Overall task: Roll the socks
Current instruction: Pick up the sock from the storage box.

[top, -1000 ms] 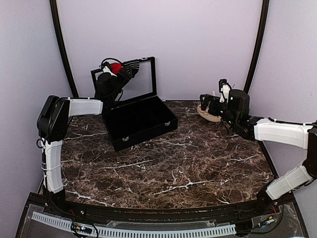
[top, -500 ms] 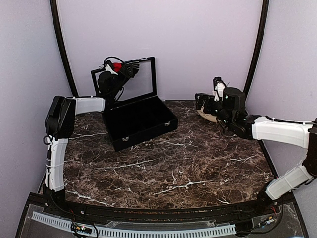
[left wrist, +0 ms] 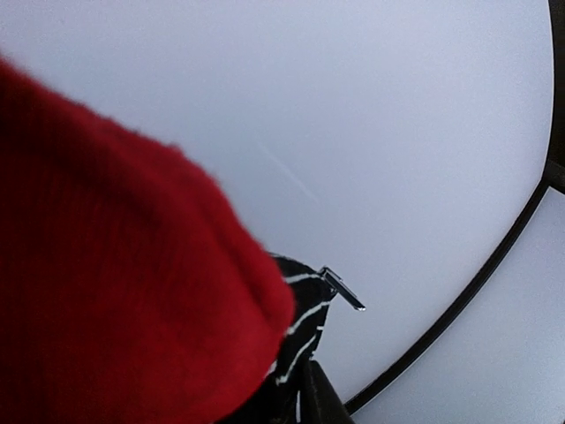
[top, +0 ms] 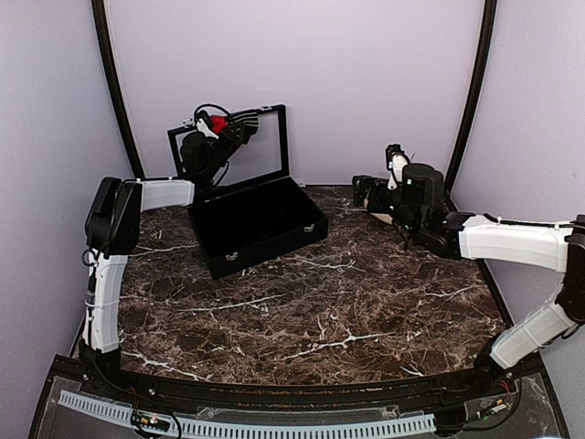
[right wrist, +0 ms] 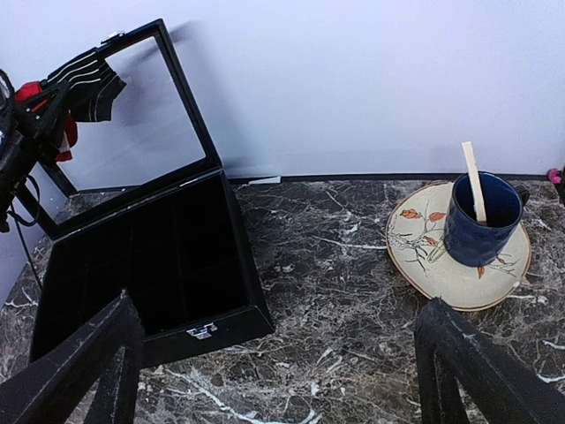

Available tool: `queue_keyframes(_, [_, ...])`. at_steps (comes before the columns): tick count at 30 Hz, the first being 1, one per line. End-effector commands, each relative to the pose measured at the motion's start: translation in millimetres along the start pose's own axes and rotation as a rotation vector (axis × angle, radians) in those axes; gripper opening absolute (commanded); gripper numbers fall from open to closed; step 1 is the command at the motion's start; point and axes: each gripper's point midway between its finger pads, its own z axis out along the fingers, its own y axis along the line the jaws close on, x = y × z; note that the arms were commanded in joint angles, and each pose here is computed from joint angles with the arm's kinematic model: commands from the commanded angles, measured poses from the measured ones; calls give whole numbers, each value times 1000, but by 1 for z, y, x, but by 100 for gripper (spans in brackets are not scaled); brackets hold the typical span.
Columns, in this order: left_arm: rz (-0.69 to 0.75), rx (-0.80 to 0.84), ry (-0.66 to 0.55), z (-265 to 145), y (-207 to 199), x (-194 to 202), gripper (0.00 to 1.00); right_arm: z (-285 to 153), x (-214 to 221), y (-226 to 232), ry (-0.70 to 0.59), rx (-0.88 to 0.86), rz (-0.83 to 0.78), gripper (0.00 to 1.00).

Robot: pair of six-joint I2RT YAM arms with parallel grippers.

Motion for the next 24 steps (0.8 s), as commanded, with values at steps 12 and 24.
queue_keyframes(12, [-20,87,9,-3,-16,-4,0,-2,-11,12,-33,-5,-13,100])
queue_keyframes(24, [36,92,49,-32,-42,9,0,-5,-8,10,-19,-7,-36,99])
